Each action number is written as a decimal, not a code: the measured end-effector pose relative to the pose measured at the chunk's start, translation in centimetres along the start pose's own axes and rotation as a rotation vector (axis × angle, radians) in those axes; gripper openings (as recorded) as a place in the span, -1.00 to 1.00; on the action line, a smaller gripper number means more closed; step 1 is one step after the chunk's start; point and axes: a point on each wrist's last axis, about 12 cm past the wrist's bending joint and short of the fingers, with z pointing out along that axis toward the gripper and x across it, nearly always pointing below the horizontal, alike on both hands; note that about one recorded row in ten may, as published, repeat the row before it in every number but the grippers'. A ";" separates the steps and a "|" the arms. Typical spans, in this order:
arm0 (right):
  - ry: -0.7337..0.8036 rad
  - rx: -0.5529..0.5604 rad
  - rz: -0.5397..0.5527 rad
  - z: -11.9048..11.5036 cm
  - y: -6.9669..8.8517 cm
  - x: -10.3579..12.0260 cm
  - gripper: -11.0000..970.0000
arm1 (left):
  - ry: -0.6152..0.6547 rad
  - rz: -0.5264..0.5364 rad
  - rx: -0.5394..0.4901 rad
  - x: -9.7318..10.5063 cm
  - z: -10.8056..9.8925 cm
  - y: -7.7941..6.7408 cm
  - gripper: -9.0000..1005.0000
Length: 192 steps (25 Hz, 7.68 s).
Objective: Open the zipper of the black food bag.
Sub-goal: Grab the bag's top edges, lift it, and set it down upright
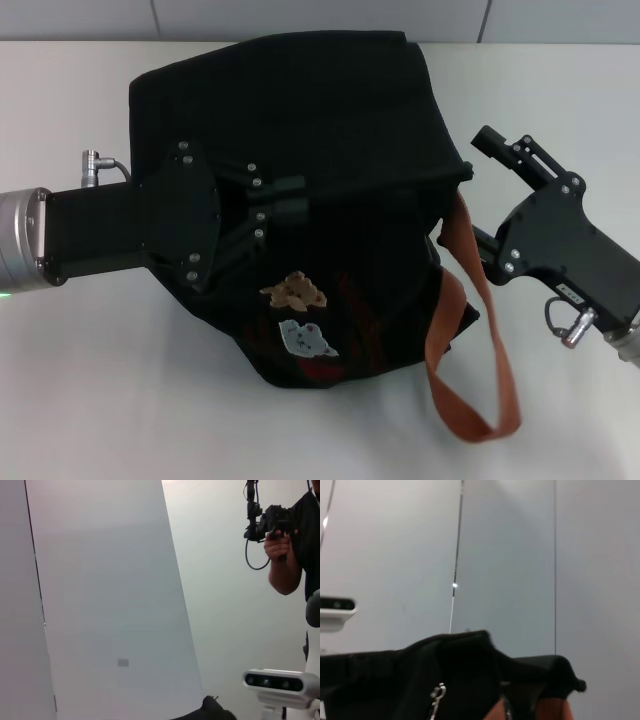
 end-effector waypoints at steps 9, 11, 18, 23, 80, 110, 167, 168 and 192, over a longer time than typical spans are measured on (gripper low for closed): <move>-0.018 -0.013 -0.084 0.5 0.5 -0.1 0.38 | 0.004 -0.004 -0.005 0.1 0.1 0.0 -0.83; -0.026 -0.023 -0.086 0.6 0.4 -0.2 0.37 | 0.008 -0.006 -0.005 0.2 0.2 0.0 -0.83; -0.043 -0.044 -0.086 1.5 0.3 -0.4 0.29 | 0.011 -0.007 -0.003 0.5 0.5 0.0 -0.83; -0.049 -0.062 -0.085 2.1 0.2 -0.5 0.17 | 0.016 -0.007 0.009 0.5 0.8 0.0 -0.83; -0.079 -0.037 -0.090 2.6 -0.2 -0.8 -0.34 | 0.059 0.012 -0.008 0.6 1.7 1.3 -0.84; 0.049 -0.084 0.044 3.0 -1.6 0.1 -0.22 | 0.067 0.012 0.000 0.7 1.9 1.4 -0.84; 0.224 -0.337 0.599 3.8 -6.2 -3.6 -0.04 | 0.080 0.013 0.050 0.7 2.5 1.3 -0.84; 0.227 -0.330 0.594 3.8 -6.2 -3.5 -0.04 | 0.080 0.014 0.050 0.7 2.5 1.3 -0.84; 0.160 -0.354 0.560 2.5 -7.1 -5.3 -0.05 | 0.094 0.027 0.034 0.6 2.6 1.9 -0.84</move>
